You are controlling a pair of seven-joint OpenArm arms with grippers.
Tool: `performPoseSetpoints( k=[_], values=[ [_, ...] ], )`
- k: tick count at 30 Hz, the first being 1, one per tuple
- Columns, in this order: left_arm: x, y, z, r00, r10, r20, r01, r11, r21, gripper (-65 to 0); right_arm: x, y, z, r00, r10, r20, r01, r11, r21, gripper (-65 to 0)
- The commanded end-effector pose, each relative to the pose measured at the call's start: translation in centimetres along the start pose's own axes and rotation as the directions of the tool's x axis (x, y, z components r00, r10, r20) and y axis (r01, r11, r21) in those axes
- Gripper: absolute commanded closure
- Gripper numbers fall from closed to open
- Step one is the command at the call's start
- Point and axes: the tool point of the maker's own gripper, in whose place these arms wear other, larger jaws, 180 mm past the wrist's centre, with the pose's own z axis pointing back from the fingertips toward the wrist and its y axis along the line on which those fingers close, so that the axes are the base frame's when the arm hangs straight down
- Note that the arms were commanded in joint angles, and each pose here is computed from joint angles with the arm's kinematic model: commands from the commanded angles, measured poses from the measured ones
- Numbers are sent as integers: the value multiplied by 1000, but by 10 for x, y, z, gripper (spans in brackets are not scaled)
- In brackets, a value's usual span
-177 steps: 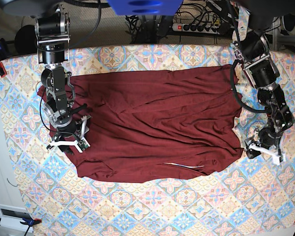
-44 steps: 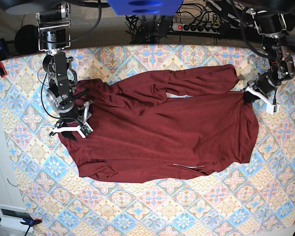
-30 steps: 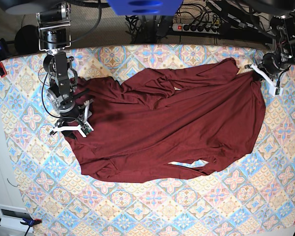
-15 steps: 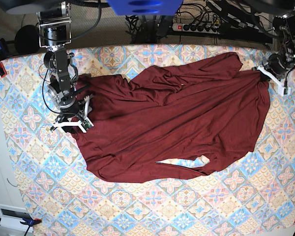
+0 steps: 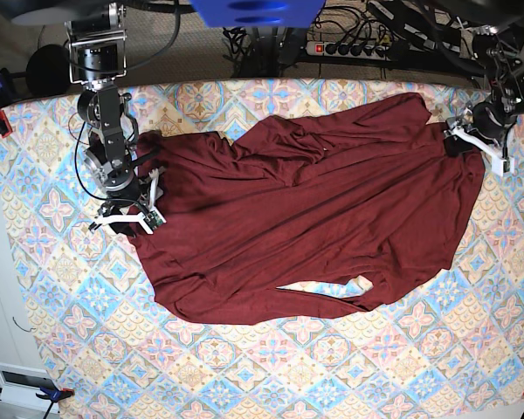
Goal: Layout the t-shirt on the table in an organized manner, then fold the t-shirt properly
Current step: 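Release the corner and reach the left gripper to the shirt hem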
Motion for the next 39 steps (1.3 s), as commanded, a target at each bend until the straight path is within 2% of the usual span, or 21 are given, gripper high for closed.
performPoseSetpoints(
  k=[1,4,8,20,27,34,39],
  values=[
    [20,10,9,998,8,63,-9,1000,26,-383,10,-17,2,999,1,36,1,999,-43,-278],
    [36,15,12,991,52,124,-57,998,34,-384,11,-18,1,999,1,38,1,999,-45,-278],
    [50,16,14,985,65,162,-71,997,32,-387,1,-34,4,999,-29,20,30,996,-82,-278],
    [100,-24,38,946,-12,323,15,1000,-5,-384,2,-50,1,999,-42,-5,41,993,-113,-278],
    [128,-34,43,922,-12,387,22,1000,-22,-384,4,-53,0,999,-42,-4,42,992,-117,-278],
    [177,-53,50,872,4,490,30,998,-62,-384,5,-52,0,999,-43,-1,42,992,-117,-278],
    [197,-70,13,895,2,447,34,997,-73,-384,8,-54,1,999,-41,5,41,992,-121,-278]
  ],
)
